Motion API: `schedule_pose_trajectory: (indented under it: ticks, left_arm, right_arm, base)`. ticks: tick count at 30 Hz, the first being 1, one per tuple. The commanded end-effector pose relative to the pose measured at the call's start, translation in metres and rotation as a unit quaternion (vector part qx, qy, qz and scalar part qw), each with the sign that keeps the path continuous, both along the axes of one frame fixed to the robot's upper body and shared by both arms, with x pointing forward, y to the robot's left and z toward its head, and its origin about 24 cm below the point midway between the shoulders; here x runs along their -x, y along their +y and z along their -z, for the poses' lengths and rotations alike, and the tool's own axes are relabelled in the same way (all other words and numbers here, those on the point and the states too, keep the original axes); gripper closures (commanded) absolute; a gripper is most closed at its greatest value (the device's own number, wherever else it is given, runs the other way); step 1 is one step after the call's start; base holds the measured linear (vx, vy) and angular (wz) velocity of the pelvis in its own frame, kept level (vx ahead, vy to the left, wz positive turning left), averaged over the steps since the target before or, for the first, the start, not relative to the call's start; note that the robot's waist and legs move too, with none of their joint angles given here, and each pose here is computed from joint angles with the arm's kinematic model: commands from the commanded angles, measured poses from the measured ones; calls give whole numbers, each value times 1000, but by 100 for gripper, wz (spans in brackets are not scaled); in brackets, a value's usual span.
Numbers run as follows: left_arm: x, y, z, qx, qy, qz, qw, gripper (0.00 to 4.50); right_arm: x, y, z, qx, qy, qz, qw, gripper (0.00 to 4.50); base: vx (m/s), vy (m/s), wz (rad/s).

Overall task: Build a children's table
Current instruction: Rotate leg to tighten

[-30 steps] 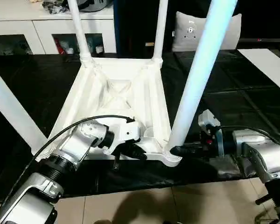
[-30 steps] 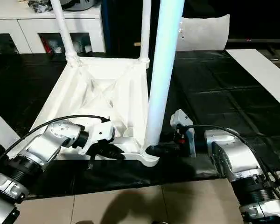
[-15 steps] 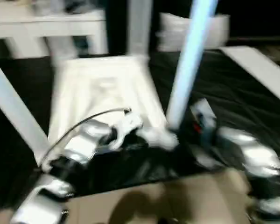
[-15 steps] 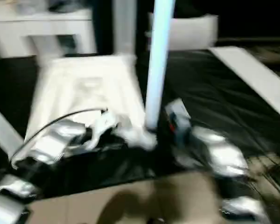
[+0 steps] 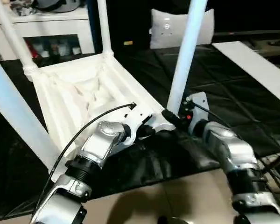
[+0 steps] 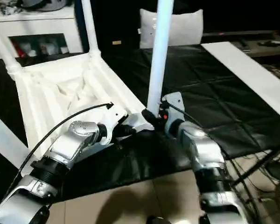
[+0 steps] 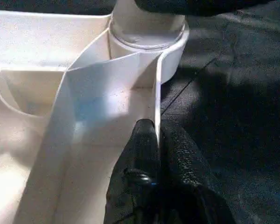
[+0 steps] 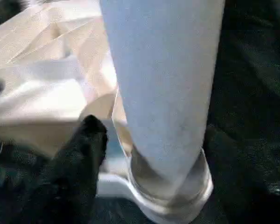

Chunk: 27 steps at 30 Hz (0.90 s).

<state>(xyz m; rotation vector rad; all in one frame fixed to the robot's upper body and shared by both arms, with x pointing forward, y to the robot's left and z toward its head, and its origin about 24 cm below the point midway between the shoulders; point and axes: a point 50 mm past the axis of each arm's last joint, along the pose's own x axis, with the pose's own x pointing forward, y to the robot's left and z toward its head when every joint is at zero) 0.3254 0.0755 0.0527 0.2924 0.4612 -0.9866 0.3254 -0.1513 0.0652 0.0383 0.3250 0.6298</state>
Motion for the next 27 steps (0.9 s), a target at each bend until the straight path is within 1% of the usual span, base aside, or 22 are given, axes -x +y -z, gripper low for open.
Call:
schedule_pose_trajectory:
  ticks: [1,2,5,6,8,10,12,14,15,17,18,19,20,22,23,24,25,27]
  left_arm:
    - [-3,6,-9,9,-28,6,1000,450]
    - [-1,11,-7,-1,-28,33,999,450]
    - [3,18,-5,-15,-26,79,996,450]
    - [3,19,-5,-16,-25,83,996,450]
    - [7,23,-4,-30,-20,129,991,450]
    - [10,26,-4,-39,-15,157,987,450]
    - [13,31,-3,-52,-8,195,979,450]
    - [17,32,-4,-52,-8,229,972,450]
    - [18,33,-4,-51,-5,240,969,450]
    - [23,33,-6,-51,1,274,960,450]
    - [23,33,-6,-51,1,274,960,450]
    - [24,32,-6,-52,3,285,957,450]
    - [24,32,-6,-52,3,285,957,450]
    - [28,31,-7,-53,9,311,949,450]
    - [29,31,-7,-54,9,314,948,450]
    - [30,30,-7,-55,10,322,945,450]
    - [31,29,-6,-56,10,329,943,450]
    - [33,25,-6,-55,9,336,940,450]
  right_arm:
    - [2,-4,-4,-6,-10,-16,1000,87]
    - [5,-15,-9,-1,-20,-45,999,64]
    - [13,-29,-15,10,-17,-106,994,43]
    - [14,-30,-15,11,-15,-113,993,31]
    - [20,-37,-19,19,-8,-151,988,14]
    - [24,-41,-20,36,-10,-184,982,14]
    - [29,-44,-21,39,-4,-228,973,14]
    - [31,-44,-22,43,-6,-249,967,14]
    - [32,-44,-22,47,-7,-258,965,30]
    - [35,-42,-20,45,4,-284,958,47]
    - [35,-42,-20,45,4,-284,958,51]
    - [36,-40,-20,45,7,-294,955,61]
    - [36,-40,-20,45,7,-294,955,74]
    - [36,-36,-19,39,10,-307,951,91]
    - [36,-36,-19,38,11,-309,950,95]
    - [36,-34,-18,35,12,-314,949,113]
    - [37,-32,-17,33,14,-320,947,113]
    - [38,-28,-14,25,24,-334,942,133]
  base:
    - [0,0,0]
    - [0,0,0]
    - [0,0,0]
    - [0,0,0]
    - [0,0,0]
    - [0,0,0]
    - [0,0,0]
    - [0,0,0]
    - [0,0,0]
    - [0,0,0]
    - [0,0,0]
    - [0,0,0]
    - [0,0,0]
    - [0,0,0]
    - [0,0,0]
    - [0,0,0]
    - [0,0,0]
    - [0,0,0]
